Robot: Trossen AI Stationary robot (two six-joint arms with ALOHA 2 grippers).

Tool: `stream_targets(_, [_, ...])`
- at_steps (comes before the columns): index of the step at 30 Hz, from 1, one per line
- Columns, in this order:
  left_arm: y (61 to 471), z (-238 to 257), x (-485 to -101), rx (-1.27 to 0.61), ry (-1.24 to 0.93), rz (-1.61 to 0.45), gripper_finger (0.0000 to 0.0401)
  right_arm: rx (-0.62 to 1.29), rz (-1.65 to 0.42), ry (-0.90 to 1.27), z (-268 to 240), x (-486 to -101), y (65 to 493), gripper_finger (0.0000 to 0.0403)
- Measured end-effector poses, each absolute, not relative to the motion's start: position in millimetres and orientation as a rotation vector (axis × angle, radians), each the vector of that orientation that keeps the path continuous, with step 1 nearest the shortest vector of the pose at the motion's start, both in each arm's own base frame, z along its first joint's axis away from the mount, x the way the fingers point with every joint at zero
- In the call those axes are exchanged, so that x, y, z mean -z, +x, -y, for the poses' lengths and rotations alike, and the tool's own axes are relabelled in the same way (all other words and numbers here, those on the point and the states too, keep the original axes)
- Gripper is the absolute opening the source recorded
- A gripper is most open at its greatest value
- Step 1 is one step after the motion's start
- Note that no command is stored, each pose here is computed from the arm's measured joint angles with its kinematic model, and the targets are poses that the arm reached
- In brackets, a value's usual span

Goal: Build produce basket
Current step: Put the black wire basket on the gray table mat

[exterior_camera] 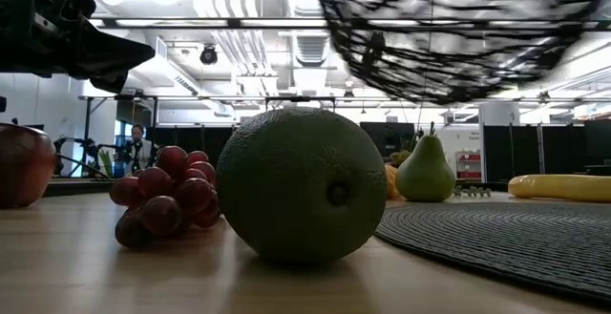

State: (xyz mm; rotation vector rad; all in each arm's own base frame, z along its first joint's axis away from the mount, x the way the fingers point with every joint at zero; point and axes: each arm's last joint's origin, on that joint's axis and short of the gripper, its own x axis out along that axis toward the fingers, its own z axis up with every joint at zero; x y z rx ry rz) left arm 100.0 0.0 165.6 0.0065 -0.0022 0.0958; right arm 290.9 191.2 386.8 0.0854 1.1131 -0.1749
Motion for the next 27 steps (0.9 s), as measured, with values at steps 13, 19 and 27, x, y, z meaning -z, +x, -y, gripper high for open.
stream_targets(13, [100,0,-166,-0.096,0.007,0.002,0.0022,0.361,-1.335,0.087,-282,-287,292,0.0018])
stream_targets(19, [100,0,-166,-0.096,0.007,0.002,0.0022,0.376,-1.425,0.044,-294,-253,301,0.0018])
stream_targets(27, [100,0,-166,-0.096,0.007,0.002,0.0022,0.377,-1.463,0.055,-300,-245,300,0.0038])
